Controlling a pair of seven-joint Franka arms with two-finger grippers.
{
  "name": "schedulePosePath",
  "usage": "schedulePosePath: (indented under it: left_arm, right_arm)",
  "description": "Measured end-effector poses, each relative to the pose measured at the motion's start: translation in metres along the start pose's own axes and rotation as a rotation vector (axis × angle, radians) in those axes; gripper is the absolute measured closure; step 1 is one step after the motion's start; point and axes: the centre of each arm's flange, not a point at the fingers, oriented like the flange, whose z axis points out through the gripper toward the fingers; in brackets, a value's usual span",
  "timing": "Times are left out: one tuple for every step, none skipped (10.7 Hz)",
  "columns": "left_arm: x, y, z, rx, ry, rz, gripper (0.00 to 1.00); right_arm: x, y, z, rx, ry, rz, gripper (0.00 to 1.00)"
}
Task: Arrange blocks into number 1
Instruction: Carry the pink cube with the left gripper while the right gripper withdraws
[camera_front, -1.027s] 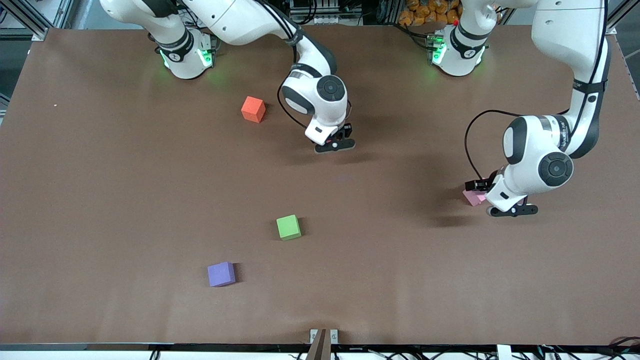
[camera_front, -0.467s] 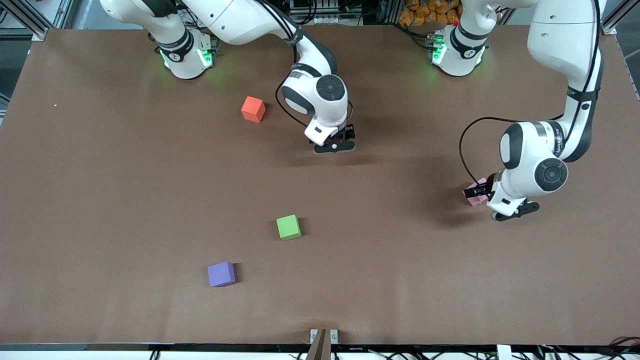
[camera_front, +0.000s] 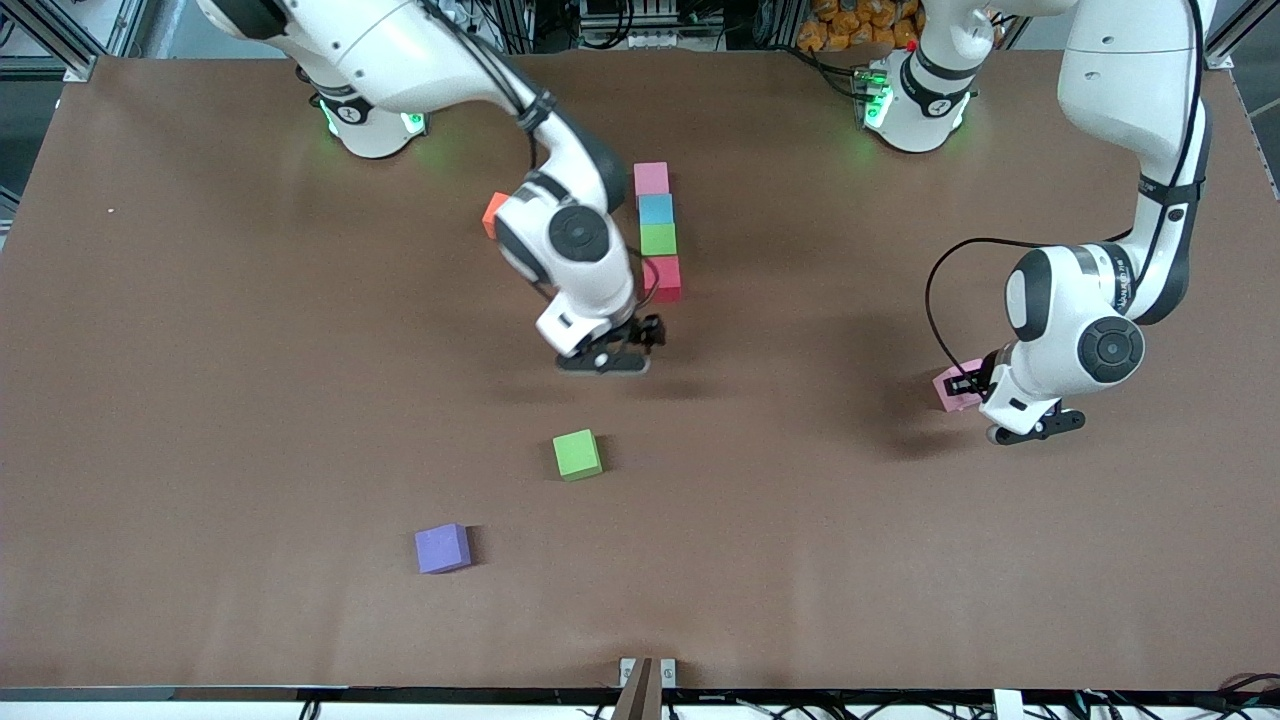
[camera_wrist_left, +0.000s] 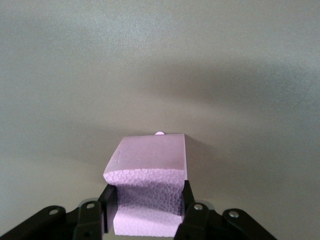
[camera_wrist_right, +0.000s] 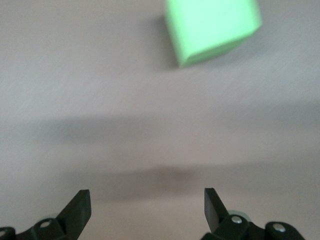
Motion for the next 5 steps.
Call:
schedulePosePath:
  left_arm:
    - [0.0, 0.008, -0.004, -0.002, 0.017, 0.021, 0.47]
    - [-0.002, 0.025, -0.012, -0.005, 0.031, 0.053, 0.47]
    - [-0.009, 0.052, -0.025, -0.013, 0.043, 0.099, 0.47]
    - [-0.02, 0.087, -0.042, -0.022, 0.046, 0.156, 0.47]
    - [-0.03, 0.115, -0.058, -0.025, 0.045, 0.202, 0.47]
  right_arm:
    - [0.025, 0.031, -0.002, -0.012, -0.006, -0.01, 0.0]
    - [0.05, 0.066, -0.005, -0.021, -0.012, -0.021, 0.0]
    - [0.074, 0.103, -0.008, -0.027, -0.017, -0.019, 0.0]
    - [0.093, 0.139, -0.012, -0.032, -0.021, -0.017, 0.0]
    - [0.106, 0.166, -0.016, -0.037, -0.028, -0.027, 0.0]
